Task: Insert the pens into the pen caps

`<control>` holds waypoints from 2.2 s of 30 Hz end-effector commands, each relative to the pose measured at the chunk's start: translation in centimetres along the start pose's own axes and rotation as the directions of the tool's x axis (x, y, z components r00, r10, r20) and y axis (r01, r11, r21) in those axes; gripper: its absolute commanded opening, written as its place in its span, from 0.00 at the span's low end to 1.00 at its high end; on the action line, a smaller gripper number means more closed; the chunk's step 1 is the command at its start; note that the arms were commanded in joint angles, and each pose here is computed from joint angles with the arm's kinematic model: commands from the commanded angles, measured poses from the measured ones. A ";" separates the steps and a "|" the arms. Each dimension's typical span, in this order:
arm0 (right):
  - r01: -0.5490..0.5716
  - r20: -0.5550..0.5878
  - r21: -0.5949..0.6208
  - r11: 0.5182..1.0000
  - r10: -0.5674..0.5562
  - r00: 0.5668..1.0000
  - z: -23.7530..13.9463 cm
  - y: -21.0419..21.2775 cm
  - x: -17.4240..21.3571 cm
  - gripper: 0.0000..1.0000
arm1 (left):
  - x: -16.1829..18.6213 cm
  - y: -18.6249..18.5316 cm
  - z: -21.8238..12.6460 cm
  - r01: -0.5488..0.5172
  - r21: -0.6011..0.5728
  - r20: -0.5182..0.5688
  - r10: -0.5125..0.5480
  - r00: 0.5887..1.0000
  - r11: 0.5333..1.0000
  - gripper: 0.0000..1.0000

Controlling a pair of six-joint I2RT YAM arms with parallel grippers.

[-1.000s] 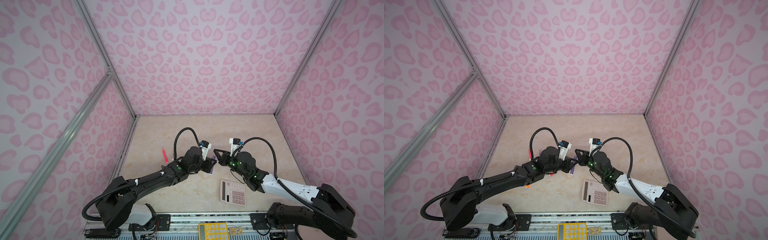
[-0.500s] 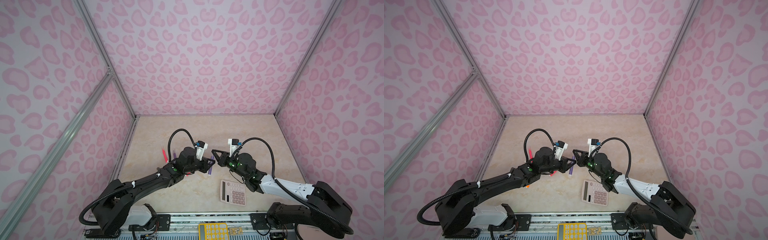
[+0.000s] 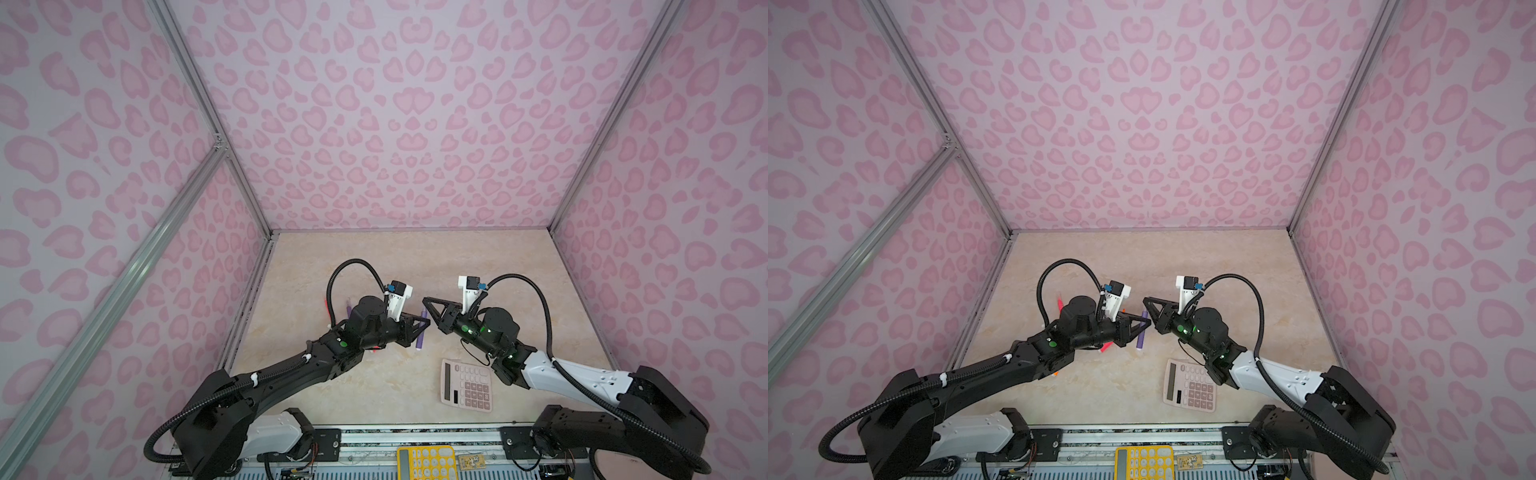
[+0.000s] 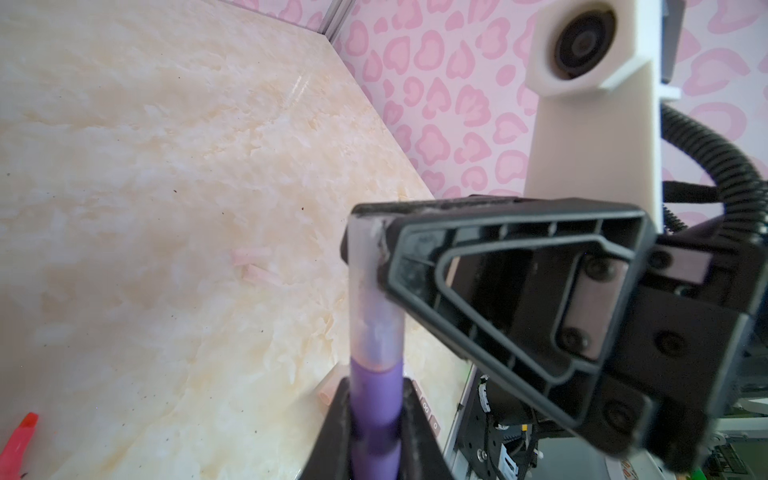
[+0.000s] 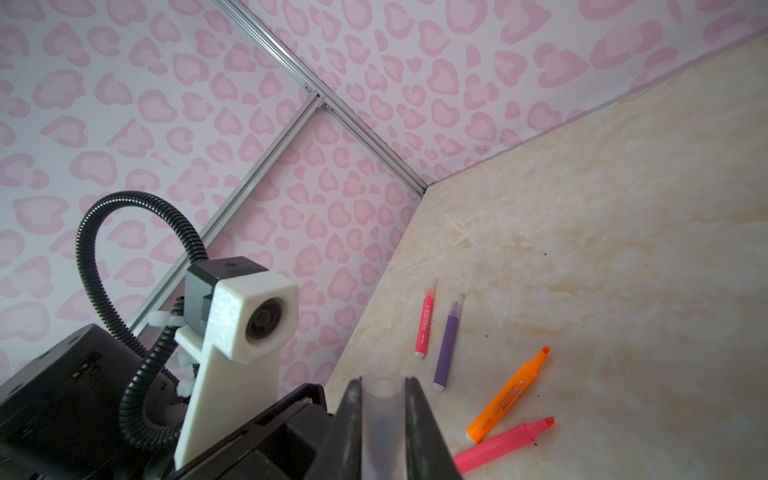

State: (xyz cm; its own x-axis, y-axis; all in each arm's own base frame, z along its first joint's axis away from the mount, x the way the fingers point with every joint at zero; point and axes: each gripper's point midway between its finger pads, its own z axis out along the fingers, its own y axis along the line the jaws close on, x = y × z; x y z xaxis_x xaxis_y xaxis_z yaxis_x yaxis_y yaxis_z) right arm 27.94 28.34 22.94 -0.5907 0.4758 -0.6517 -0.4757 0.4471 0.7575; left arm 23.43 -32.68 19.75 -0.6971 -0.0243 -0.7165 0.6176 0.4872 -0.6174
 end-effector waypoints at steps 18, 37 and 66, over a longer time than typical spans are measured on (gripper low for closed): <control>0.130 0.007 0.142 0.981 -0.133 0.991 -1.0 -0.3 -2.2 0.60 | -0.4 -0.5 2.4 -0.081 -0.062 -0.019 0.080 0.997 0.995 0.03; 0.120 -0.043 0.149 0.981 -0.115 0.992 0.0 -1.0 -2.1 0.33 | -0.3 -1.1 2.4 -0.100 -0.053 -0.026 0.099 0.995 0.994 0.03; 0.148 -0.102 0.119 0.982 -0.136 0.985 1.2 -0.8 2.0 0.00 | -3.4 0.7 -1.8 -0.053 -0.150 0.129 0.073 0.989 0.987 0.03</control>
State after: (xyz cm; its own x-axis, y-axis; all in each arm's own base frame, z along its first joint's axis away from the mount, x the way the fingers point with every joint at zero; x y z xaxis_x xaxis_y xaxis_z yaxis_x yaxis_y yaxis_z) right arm 28.48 29.78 23.82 -0.5556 0.3975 -0.7302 -0.4961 0.5463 0.6749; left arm 23.16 -31.73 19.57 -0.6621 0.0371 -0.7485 0.6203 0.5876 -0.5195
